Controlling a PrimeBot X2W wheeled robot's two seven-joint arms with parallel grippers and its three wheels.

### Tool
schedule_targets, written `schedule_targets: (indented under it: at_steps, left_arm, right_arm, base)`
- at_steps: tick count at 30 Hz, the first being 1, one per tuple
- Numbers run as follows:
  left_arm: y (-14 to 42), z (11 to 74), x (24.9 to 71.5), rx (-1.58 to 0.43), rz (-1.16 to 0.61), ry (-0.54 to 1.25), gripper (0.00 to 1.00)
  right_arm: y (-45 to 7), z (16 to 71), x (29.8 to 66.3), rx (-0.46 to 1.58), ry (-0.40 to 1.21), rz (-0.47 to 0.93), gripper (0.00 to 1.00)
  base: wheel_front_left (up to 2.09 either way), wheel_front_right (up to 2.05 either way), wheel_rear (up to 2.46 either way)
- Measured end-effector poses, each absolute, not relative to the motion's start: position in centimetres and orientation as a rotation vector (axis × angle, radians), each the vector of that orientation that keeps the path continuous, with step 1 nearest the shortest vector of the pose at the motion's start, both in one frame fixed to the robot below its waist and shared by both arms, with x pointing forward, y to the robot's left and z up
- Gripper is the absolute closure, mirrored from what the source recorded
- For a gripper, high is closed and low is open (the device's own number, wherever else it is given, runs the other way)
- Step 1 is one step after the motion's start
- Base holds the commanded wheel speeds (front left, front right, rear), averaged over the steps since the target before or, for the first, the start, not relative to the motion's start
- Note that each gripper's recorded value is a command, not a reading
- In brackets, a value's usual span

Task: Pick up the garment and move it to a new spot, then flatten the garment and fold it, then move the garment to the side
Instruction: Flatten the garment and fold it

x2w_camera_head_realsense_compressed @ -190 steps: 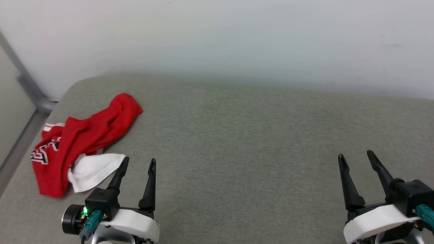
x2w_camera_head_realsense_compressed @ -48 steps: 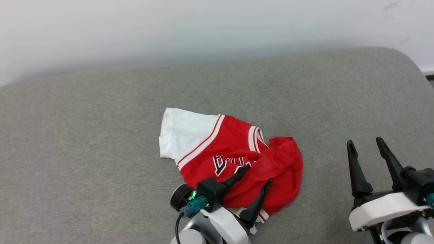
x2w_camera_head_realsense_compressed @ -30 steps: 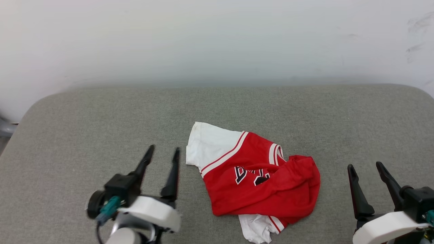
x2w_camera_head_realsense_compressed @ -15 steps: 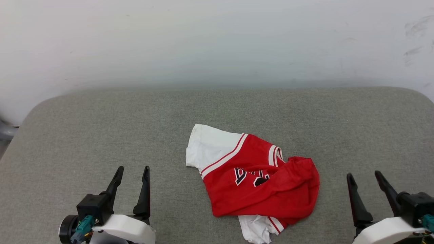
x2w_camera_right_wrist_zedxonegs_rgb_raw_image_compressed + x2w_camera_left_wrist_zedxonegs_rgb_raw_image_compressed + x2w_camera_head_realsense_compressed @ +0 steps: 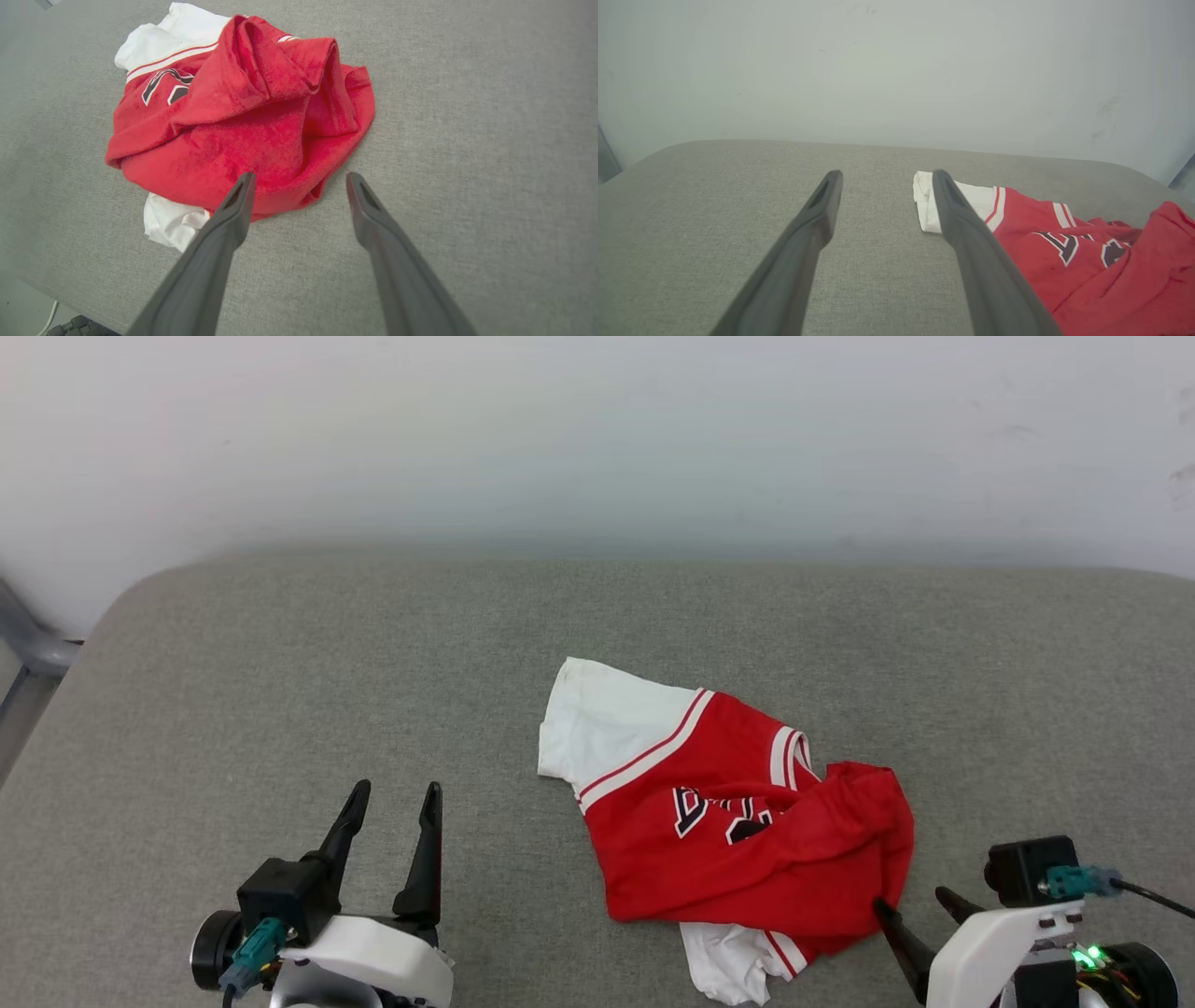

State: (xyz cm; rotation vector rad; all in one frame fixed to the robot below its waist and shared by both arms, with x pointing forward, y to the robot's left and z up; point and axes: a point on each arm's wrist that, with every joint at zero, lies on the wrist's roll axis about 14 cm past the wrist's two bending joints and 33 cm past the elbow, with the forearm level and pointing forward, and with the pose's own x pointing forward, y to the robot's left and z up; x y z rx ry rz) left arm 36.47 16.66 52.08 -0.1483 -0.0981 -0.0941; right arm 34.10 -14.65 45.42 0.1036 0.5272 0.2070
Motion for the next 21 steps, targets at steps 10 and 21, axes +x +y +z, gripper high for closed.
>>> schedule_targets:
  at_steps: [10,21]
  left_arm:
    - [17.1,51.5,38.1,-0.162,-0.085,-0.085,0.0]
    - [16.9,51.0,38.7,-0.161,-0.096,-0.074,0.0]
  right_arm:
    - [-10.5,42.0,36.4,0.032,0.754,0.41,0.91]
    - [-9.2,47.5,43.2,-0.022,0.507,0.455,1.0]
  base:
    - [0.0,0.0,0.0]
    - [0.0,0.0,0.0]
